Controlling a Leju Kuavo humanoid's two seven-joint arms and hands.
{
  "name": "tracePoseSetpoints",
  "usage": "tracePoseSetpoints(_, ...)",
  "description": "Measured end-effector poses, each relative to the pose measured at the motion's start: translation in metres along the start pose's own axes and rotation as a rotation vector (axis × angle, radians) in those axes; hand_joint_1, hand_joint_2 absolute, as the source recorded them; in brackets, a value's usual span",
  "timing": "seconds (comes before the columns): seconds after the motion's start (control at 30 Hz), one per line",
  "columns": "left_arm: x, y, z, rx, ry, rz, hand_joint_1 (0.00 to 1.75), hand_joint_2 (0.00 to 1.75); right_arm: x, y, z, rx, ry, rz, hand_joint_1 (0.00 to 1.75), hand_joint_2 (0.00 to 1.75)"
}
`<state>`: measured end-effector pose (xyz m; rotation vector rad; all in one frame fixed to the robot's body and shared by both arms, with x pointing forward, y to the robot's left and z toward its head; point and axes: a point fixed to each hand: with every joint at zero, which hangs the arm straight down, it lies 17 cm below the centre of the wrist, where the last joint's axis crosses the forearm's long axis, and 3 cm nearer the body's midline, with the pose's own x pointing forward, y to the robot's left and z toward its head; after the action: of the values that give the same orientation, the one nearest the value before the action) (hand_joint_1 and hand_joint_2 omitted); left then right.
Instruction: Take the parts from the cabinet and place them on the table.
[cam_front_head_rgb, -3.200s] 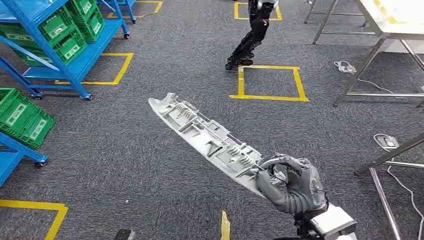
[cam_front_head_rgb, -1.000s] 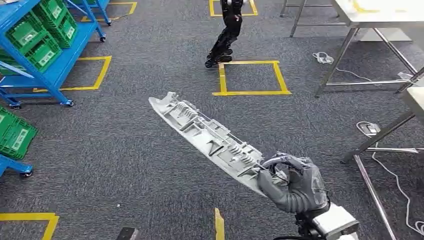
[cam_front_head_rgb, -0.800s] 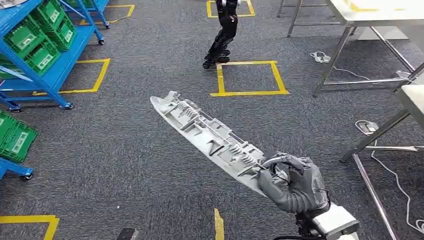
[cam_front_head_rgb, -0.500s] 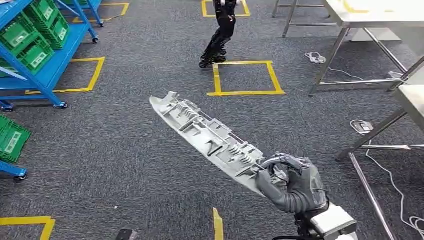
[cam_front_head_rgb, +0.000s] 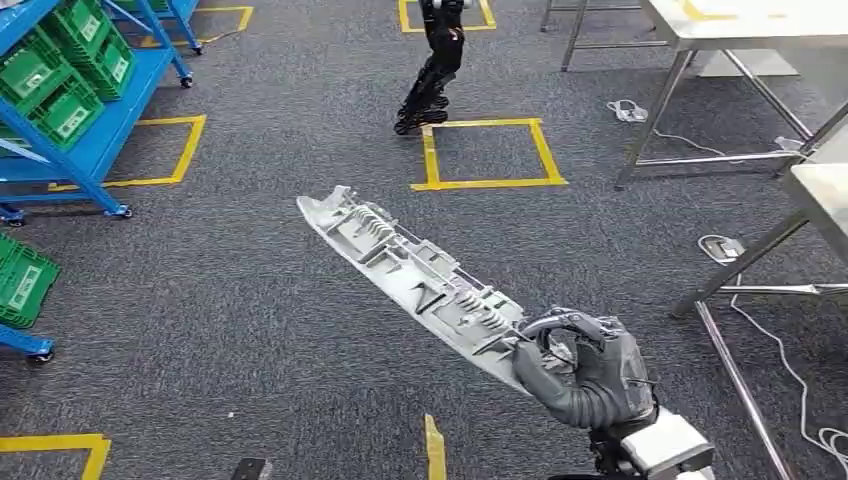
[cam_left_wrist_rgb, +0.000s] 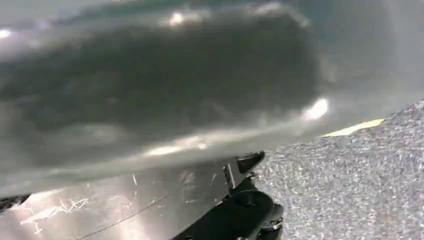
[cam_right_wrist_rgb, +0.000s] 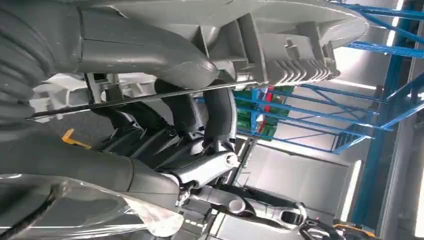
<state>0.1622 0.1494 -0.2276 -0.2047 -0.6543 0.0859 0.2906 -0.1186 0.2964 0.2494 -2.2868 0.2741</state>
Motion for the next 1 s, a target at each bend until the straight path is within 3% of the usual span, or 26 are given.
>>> tracePoseSetpoints(1.0, -0.0012, -0.0002, -0.0004, -0.001, 0.008, -0.013, 0.0, 0.0, 0.0004, -0.0004, -0.003, -0.003, -0.007, -0.009, 1.75, 1.75)
